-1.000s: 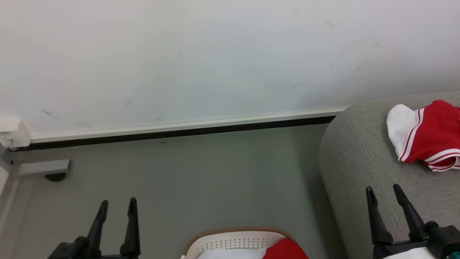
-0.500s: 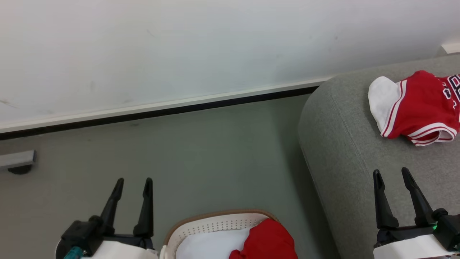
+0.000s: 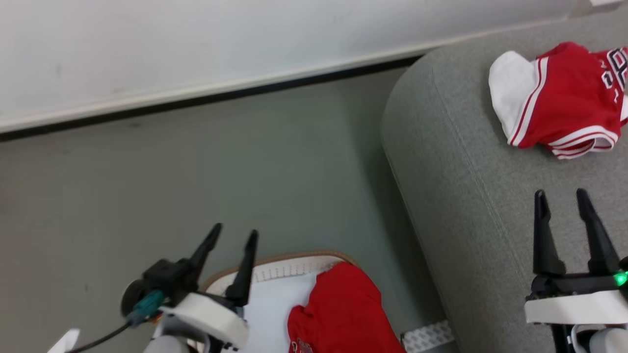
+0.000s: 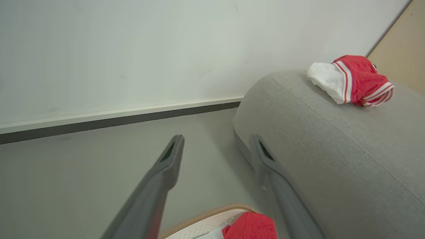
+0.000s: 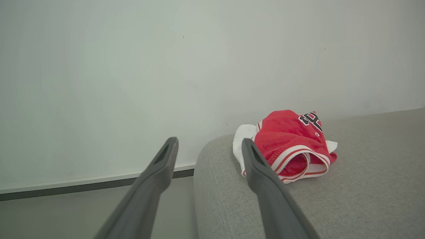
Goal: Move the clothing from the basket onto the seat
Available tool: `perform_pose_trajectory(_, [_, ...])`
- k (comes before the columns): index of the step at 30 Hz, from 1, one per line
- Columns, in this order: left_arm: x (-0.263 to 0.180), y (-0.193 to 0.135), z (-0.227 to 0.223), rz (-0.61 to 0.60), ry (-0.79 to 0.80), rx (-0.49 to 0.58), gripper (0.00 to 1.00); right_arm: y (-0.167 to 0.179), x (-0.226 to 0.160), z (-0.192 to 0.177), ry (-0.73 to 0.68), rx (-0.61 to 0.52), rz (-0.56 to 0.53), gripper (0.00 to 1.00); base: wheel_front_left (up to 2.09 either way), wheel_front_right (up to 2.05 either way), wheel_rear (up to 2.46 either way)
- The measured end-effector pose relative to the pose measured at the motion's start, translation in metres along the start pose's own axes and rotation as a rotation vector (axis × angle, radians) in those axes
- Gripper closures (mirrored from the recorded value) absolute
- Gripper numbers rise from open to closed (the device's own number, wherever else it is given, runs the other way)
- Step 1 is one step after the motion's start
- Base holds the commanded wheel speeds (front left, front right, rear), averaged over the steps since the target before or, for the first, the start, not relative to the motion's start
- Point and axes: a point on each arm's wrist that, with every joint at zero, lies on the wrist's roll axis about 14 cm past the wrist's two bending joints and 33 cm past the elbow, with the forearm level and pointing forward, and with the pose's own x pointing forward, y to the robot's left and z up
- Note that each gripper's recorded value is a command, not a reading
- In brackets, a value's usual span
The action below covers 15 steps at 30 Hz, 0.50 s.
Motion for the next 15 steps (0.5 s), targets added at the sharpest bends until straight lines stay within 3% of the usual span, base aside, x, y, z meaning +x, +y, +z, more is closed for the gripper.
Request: perform_pose_trajectory(15, [0.029, -0.057, -0.136, -0.320, 0.460, -0.075, 0.00, -0.020, 0.054, -0.008, -0.023, -0.105, -0.048, 0.00, 0.00, 0.00, 0.00])
